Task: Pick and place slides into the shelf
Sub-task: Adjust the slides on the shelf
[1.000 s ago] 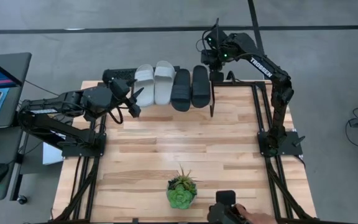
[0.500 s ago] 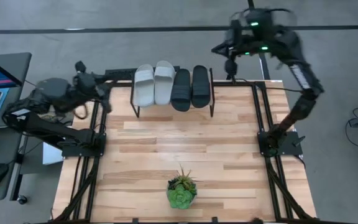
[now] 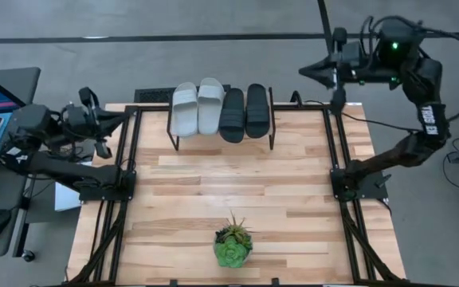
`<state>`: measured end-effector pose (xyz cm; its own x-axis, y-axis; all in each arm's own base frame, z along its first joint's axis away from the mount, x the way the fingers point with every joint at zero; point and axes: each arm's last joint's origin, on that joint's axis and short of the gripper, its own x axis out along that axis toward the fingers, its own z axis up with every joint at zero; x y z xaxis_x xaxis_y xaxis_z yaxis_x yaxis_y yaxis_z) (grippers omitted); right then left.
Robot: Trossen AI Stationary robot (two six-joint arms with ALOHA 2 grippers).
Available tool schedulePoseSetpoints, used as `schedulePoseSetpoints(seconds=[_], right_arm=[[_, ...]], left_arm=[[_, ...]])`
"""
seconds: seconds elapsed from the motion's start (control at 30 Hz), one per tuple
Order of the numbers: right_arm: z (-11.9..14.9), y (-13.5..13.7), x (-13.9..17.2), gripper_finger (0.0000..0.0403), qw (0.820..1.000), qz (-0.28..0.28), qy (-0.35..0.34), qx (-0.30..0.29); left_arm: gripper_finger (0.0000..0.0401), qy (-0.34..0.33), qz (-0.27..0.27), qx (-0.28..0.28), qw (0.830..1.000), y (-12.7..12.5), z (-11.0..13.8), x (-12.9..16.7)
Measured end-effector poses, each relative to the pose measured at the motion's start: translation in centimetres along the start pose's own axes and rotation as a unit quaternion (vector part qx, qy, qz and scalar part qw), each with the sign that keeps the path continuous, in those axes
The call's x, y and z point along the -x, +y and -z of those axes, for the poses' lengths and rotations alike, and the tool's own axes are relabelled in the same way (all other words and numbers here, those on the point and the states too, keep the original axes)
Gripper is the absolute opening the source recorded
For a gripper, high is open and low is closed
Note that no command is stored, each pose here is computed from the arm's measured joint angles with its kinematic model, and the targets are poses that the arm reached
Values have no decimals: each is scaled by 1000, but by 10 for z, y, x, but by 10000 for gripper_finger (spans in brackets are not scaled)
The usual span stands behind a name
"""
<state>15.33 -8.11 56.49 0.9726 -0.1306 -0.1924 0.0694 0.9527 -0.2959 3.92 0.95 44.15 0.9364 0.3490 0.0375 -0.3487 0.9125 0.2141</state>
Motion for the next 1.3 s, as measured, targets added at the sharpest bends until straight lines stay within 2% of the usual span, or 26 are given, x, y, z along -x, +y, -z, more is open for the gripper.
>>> schedulePoseSetpoints(seconds=[0.13, 0.27, 0.47, 0.6, 0.77, 0.93, 1.07, 1.3], right_arm=[[5, 19, -2, 0, 999, -36, -12, 4], [22, 38, -19, 0, 999, -43, -22, -1], [77, 68, -61, 0, 997, -56, -27, -40], [119, 85, -94, 0, 995, -38, 33, -82], [149, 101, -142, 0, 985, -61, 123, -102], [161, 110, -188, 0, 967, -96, 215, -95], [171, 118, -219, 0, 942, -139, 295, -76], [183, 130, -258, 0, 916, -198, 347, -39]], left_arm=[[0, -16, 13, 21, 1000, -5, 22, 3], [0, -31, 25, 39, 998, -11, 45, 4], [0, -40, 42, 74, 996, -14, 68, 11], [0, -49, 48, 93, 993, -14, 76, 17], [0, -43, 50, 111, 992, -14, 84, 21], [0, -23, 54, 119, 991, -15, 88, 20], [0, -20, 58, 118, 991, -16, 88, 20], [0, -20, 58, 118, 991, -16, 88, 20]])
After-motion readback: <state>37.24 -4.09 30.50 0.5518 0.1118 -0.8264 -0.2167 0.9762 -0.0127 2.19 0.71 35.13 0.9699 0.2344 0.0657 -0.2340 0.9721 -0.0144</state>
